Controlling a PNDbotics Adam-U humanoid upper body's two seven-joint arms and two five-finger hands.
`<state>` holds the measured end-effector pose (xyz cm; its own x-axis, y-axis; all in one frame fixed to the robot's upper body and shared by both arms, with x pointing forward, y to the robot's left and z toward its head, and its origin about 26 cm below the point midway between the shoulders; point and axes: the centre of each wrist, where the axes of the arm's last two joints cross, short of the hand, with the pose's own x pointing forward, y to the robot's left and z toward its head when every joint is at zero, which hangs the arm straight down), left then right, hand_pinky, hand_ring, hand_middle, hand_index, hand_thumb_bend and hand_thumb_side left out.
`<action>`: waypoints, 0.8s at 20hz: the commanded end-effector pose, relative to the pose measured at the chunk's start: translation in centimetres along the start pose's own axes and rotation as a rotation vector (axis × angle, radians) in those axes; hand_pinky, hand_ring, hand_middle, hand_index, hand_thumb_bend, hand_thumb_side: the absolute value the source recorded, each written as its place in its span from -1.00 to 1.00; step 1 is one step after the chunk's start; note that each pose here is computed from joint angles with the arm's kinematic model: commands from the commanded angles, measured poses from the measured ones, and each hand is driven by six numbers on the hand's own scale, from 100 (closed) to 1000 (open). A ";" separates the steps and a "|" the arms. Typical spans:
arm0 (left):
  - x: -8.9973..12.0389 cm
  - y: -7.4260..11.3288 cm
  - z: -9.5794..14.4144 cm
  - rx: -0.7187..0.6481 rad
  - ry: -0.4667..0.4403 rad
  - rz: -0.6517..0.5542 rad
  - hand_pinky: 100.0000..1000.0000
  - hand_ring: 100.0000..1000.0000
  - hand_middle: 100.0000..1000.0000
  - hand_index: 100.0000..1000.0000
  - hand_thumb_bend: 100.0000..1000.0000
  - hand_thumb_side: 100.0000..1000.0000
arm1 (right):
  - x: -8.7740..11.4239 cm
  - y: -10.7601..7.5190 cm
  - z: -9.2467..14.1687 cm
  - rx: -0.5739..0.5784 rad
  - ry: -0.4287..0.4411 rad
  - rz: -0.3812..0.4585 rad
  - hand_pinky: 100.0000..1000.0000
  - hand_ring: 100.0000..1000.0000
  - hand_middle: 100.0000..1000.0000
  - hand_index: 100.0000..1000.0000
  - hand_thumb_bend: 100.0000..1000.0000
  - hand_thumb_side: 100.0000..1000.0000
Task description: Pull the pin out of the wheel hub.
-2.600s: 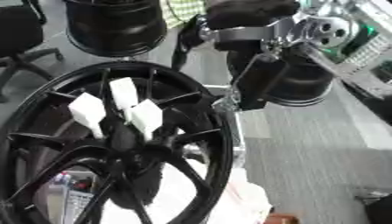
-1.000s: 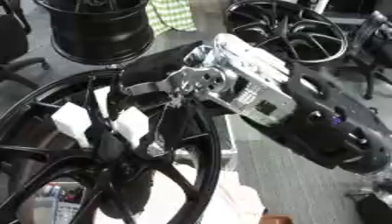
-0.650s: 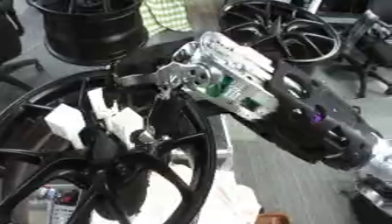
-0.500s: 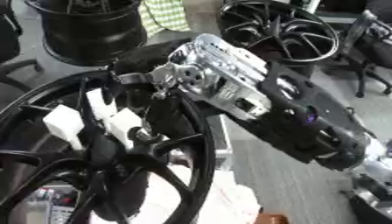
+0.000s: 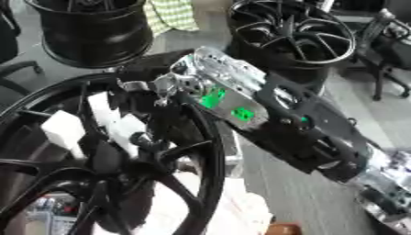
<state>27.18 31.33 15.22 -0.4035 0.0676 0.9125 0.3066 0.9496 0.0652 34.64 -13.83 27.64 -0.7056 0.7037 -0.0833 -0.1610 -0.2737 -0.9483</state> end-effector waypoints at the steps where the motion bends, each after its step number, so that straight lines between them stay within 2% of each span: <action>1: 0.7 -0.1 -0.4 -0.016 -0.020 -0.015 0.71 0.53 0.62 0.66 -0.98 0.61 | -0.5 -0.2 -0.1 -0.016 0.013 0.003 0.77 0.72 0.46 0.56 -0.41 -0.71; 6: 0.6 -0.2 -0.4 -0.017 -0.013 -0.017 0.72 0.53 0.62 0.66 -0.96 0.64 | -0.7 0.1 -0.4 -0.003 -0.004 -0.007 0.77 0.72 0.44 0.56 -0.40 -0.75; 10: 0.6 -0.3 -0.4 -0.020 -0.011 -0.019 0.72 0.53 0.62 0.66 -0.97 0.63 | -0.7 0.2 -0.5 -0.010 -0.019 -0.022 0.76 0.70 0.38 0.52 -0.48 -0.79; 13: 0.6 -0.3 -0.4 -0.024 -0.008 -0.019 0.72 0.53 0.62 0.66 -0.96 0.64 | -0.4 0.1 -0.4 -0.016 -0.047 -0.039 0.76 0.70 0.37 0.52 -0.44 -0.80; 16: 0.6 -0.3 -0.5 -0.023 -0.005 -0.019 0.72 0.53 0.61 0.66 -0.96 0.64 | -0.2 0.1 -0.3 -0.013 -0.064 -0.051 0.76 0.70 0.36 0.51 -0.50 -0.83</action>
<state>27.29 31.02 15.21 -0.3952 0.0620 0.9165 0.3126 0.9472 0.0707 35.27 -13.73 26.60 -0.7343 0.6787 -0.0092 -0.2106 -0.2406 -0.9475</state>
